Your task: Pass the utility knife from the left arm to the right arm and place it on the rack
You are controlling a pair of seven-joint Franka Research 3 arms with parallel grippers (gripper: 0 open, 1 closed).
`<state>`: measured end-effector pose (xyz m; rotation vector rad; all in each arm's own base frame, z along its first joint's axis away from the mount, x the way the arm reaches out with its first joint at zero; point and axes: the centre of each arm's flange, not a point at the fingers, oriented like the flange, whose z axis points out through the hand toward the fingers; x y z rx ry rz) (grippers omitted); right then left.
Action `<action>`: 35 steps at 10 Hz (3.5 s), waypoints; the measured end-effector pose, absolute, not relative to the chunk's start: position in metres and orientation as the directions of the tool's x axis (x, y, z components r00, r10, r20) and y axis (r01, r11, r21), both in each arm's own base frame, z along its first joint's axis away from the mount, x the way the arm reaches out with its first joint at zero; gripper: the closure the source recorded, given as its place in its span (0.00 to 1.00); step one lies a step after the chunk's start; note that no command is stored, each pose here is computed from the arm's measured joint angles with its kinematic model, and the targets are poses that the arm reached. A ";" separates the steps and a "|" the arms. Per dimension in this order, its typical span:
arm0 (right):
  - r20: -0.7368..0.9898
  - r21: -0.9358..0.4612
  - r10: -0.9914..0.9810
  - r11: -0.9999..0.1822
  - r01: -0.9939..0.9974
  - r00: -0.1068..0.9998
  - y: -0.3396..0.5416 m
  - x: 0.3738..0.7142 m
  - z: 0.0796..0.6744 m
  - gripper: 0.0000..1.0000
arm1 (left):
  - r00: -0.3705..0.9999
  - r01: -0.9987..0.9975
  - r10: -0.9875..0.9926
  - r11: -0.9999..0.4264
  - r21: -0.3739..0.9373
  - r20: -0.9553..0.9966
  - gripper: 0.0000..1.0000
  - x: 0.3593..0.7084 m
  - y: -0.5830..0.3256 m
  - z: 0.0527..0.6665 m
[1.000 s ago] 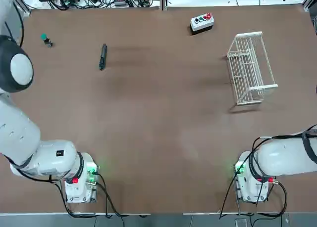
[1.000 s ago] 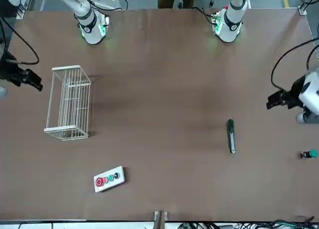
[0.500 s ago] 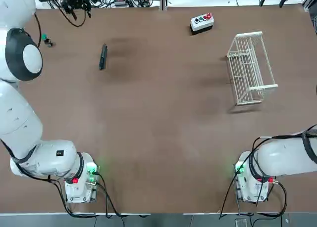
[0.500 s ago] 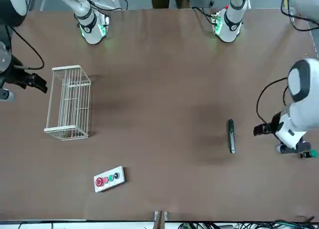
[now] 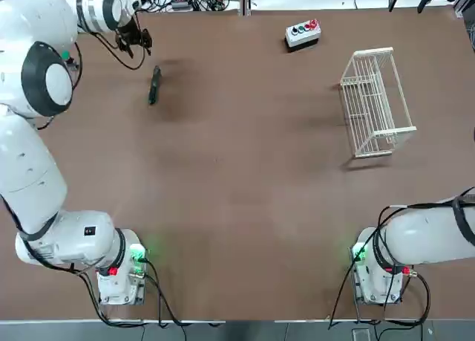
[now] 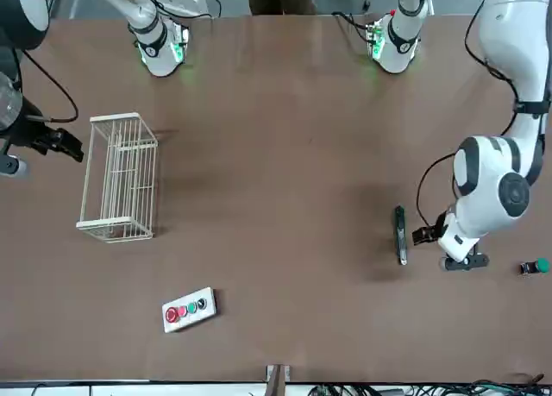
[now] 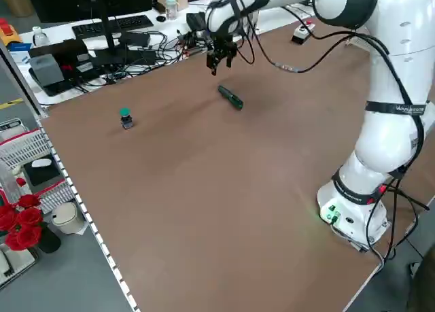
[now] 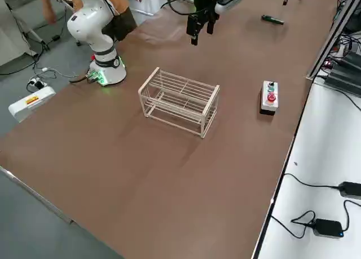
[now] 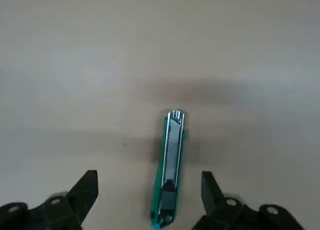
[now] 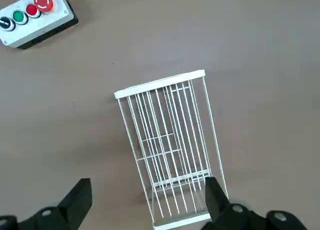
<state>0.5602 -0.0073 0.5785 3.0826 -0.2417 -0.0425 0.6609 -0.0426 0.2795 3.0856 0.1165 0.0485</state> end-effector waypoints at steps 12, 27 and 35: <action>-0.044 0.054 -0.153 -0.987 -0.150 0.987 -0.005 0.559 0.565 0.00 | 0.998 0.030 0.033 -0.998 0.053 0.055 0.22 0.646 -0.064 0.175; -0.038 0.053 -0.121 -0.992 -0.119 0.992 0.013 0.559 0.566 0.00 | 0.993 0.094 0.098 -0.994 0.055 0.068 0.66 0.654 -0.060 0.180; -0.019 0.050 0.013 -0.999 0.014 1.000 0.087 0.548 0.596 0.00 | 0.745 0.667 0.655 -0.731 0.144 -0.128 0.66 0.693 -0.107 0.309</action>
